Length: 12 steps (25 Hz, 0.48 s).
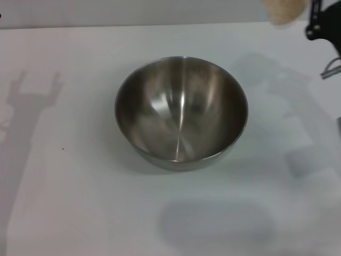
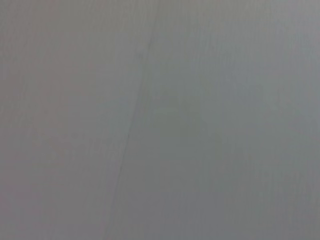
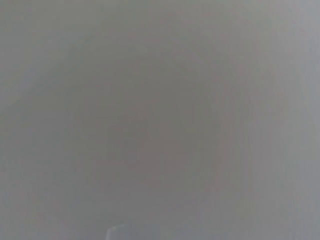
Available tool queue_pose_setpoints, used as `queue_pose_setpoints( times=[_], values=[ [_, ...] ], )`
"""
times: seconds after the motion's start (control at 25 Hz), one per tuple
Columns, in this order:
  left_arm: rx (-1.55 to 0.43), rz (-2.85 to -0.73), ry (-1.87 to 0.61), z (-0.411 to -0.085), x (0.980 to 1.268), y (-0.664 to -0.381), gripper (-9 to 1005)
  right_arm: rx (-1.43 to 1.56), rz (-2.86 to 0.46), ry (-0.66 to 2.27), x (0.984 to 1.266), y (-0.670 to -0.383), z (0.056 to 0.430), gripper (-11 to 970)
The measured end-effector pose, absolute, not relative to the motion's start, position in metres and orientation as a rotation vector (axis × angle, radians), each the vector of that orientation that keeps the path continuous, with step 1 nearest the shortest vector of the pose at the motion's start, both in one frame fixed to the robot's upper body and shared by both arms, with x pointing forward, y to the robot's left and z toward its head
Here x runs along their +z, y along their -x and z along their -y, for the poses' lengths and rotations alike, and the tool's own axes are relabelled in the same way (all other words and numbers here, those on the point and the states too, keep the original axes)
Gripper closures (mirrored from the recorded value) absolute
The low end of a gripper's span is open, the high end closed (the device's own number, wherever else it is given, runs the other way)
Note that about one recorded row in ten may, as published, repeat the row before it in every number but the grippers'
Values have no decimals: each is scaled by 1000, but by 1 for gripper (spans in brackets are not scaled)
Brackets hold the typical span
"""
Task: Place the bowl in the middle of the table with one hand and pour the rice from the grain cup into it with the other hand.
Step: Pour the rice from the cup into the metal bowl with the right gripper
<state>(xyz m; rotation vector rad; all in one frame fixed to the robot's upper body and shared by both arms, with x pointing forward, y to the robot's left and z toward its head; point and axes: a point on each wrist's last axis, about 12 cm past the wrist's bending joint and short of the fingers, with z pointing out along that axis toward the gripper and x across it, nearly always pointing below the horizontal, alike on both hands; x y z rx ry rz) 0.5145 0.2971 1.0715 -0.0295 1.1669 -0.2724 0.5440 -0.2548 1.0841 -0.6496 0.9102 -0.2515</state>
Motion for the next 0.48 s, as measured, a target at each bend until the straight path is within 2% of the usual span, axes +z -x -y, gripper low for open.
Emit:
queue_pose_setpoints(
  times=[0.48],
  values=[
    [-273, -1166, 27, -297, 1072, -516, 134, -488, -716, 918, 1082, -545, 215, 947]
  ],
)
